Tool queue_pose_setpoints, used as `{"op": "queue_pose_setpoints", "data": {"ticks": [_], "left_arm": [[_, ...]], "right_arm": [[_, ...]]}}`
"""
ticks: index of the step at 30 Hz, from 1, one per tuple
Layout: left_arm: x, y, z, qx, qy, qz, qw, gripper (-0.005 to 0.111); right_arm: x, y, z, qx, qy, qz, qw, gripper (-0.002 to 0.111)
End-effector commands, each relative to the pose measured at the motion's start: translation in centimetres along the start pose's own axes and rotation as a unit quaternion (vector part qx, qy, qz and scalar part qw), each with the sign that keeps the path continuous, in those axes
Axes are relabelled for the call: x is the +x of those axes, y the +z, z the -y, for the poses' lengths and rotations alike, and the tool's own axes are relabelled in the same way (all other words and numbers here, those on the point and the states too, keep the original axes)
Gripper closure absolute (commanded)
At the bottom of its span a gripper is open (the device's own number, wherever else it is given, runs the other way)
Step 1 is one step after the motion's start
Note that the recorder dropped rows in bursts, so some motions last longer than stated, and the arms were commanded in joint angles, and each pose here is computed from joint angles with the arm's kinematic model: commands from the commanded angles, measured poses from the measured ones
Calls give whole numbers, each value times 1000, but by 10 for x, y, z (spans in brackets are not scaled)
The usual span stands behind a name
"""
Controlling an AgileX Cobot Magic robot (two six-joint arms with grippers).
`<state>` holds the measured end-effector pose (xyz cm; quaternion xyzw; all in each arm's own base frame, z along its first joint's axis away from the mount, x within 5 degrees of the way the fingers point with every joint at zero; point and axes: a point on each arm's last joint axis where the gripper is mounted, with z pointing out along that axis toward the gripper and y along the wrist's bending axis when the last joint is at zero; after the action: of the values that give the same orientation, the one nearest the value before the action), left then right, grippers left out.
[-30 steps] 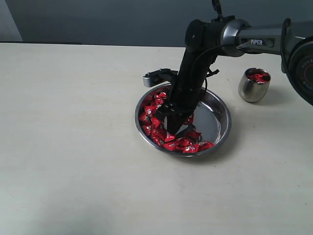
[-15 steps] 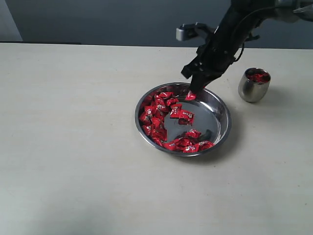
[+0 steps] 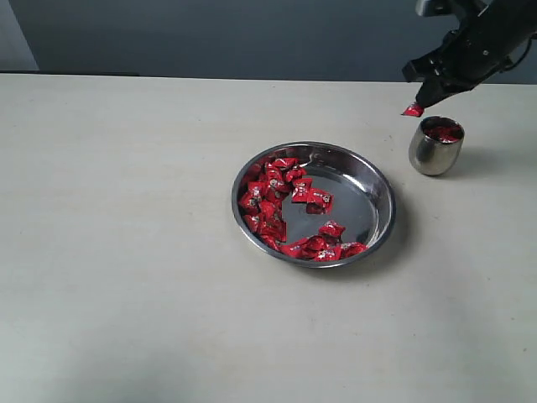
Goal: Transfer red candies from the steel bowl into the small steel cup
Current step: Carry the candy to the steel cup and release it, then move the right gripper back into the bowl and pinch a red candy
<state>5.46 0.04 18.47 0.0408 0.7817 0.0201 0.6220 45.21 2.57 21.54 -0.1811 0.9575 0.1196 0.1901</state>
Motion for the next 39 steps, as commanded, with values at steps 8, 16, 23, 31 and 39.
{"op": "queue_pose_setpoints", "data": {"ticks": [8,16,23,31,39], "left_arm": [[-1,0,1,5,-2,5,1000,106],[-1,0,1,5,-2,5,1000,106],[-1,0,1,5,-2,5,1000,106],[-1,0,1,5,-2,5,1000,106],[-1,0,1,5,-2,5,1000,106]], "right_arm": [[13,-19,43,44,50,8,998,109],[14,-13,43,29,60,6,998,109],[17,2,47,23,65,-9,998,109],[21,15,50,18,66,-22,997,85],[18,13,50,22,69,-7,997,83]]}}
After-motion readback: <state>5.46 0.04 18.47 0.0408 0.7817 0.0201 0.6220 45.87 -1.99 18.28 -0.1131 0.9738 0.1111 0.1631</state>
